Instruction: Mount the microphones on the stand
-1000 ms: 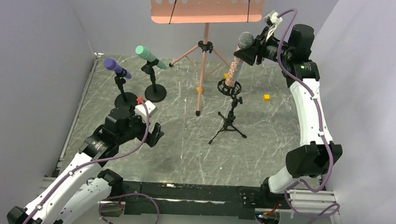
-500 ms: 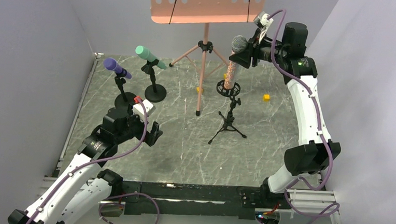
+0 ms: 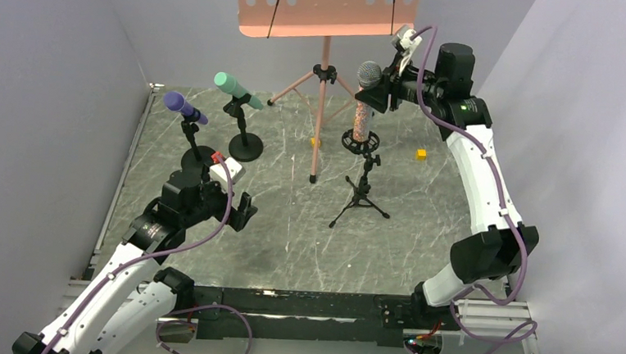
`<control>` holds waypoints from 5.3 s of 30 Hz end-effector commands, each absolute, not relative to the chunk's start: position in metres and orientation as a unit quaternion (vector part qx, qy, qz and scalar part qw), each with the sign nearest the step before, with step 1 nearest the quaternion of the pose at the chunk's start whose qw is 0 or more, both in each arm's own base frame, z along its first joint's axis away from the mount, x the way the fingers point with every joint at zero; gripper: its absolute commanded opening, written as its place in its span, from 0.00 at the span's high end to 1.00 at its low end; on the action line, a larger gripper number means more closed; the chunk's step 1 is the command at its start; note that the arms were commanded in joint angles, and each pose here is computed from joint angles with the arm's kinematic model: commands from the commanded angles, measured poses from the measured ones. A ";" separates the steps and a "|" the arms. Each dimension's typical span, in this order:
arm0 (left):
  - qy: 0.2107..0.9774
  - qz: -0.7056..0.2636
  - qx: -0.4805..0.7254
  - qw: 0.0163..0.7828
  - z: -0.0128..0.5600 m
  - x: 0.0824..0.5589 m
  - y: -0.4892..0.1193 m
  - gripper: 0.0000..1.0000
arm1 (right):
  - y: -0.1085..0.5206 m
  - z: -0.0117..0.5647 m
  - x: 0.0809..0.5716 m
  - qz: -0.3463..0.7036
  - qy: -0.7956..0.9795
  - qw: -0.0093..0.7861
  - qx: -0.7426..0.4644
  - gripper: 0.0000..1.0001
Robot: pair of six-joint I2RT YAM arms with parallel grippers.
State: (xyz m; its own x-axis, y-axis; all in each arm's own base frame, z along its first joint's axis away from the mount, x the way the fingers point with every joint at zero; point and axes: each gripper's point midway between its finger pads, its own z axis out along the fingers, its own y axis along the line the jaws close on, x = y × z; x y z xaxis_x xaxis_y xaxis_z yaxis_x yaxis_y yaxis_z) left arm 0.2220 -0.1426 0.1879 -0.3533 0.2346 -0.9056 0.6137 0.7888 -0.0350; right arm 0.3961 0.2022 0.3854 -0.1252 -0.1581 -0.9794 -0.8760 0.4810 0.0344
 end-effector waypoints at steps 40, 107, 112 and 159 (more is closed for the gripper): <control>0.783 -0.201 0.264 0.526 0.209 0.226 -0.146 0.01 | 0.176 0.214 0.396 0.299 0.874 0.340 -0.179 0.99; 0.758 -0.203 0.253 0.565 0.225 0.223 -0.143 0.01 | 0.127 0.306 0.346 0.306 0.774 0.476 -0.284 0.11; 0.746 -0.261 0.200 0.580 0.237 0.218 -0.152 0.01 | 0.095 0.318 0.300 0.323 0.724 0.527 -0.306 0.10; 0.755 -0.161 0.195 0.606 0.232 0.218 -0.114 0.01 | 0.144 0.200 0.305 0.297 0.705 0.573 -0.293 0.45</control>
